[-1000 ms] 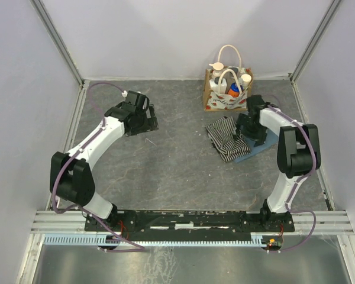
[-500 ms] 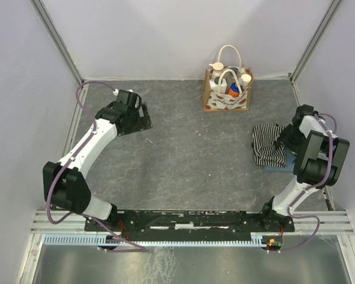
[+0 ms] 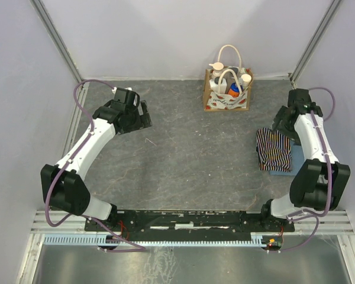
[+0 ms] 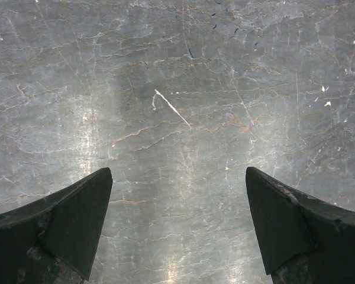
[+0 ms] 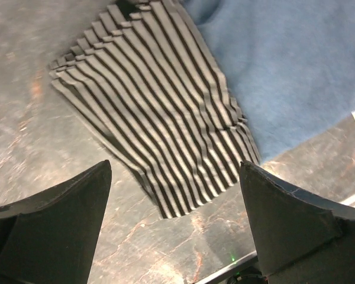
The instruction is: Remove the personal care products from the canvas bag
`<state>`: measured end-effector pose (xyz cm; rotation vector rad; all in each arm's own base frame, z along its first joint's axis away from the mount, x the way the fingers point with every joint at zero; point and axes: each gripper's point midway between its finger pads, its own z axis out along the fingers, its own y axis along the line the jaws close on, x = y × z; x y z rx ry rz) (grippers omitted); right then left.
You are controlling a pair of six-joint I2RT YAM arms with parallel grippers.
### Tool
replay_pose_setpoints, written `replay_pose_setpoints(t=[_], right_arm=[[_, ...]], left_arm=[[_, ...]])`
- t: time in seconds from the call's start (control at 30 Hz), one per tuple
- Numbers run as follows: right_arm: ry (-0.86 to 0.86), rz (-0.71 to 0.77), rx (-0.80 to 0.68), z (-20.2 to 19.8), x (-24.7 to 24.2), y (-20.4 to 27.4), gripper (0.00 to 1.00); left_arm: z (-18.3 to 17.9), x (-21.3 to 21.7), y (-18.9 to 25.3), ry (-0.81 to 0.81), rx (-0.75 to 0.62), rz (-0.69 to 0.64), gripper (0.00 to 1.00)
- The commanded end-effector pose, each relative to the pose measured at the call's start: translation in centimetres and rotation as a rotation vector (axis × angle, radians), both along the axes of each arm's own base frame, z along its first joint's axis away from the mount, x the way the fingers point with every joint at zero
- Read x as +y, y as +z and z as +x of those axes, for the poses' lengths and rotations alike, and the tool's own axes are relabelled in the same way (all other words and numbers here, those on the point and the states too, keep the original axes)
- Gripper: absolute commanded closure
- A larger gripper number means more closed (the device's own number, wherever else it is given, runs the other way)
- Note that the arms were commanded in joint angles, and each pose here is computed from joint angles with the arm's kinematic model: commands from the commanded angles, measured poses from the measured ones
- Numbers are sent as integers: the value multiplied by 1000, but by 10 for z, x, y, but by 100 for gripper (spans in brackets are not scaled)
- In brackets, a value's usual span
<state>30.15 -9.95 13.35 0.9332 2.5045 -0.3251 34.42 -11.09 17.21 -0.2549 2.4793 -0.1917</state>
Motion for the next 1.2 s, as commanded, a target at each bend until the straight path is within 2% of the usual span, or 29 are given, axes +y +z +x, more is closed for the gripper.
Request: replay_pose_setpoints(t=[0.0, 0.13, 0.33, 0.5, 0.7, 0.93, 1.07, 1.17], right_arm=[[240, 92, -10, 28, 49, 7, 3], [419, 147, -73, 67, 102, 21, 0], [444, 211, -286, 134, 131, 78, 0], [440, 309, -325, 179, 153, 87, 2], [422, 309, -298, 219, 174, 65, 4], [424, 245, -204, 240, 188, 17, 7], [407, 210, -151, 239, 191, -8, 11], [418, 218, -121, 230, 198, -21, 21]], left_arm=[[10, -8, 23, -11, -72, -51, 0], [11, -9, 28, -15, -83, -57, 0], [9, -9, 34, -23, -87, -58, 0], [10, -12, 34, -28, -85, -76, 0], [13, -18, 30, -35, -77, -99, 3], [12, -13, 37, -28, -93, -76, 3], [12, -12, 39, -29, -92, -75, 3], [12, -10, 40, -24, -98, -66, 3]])
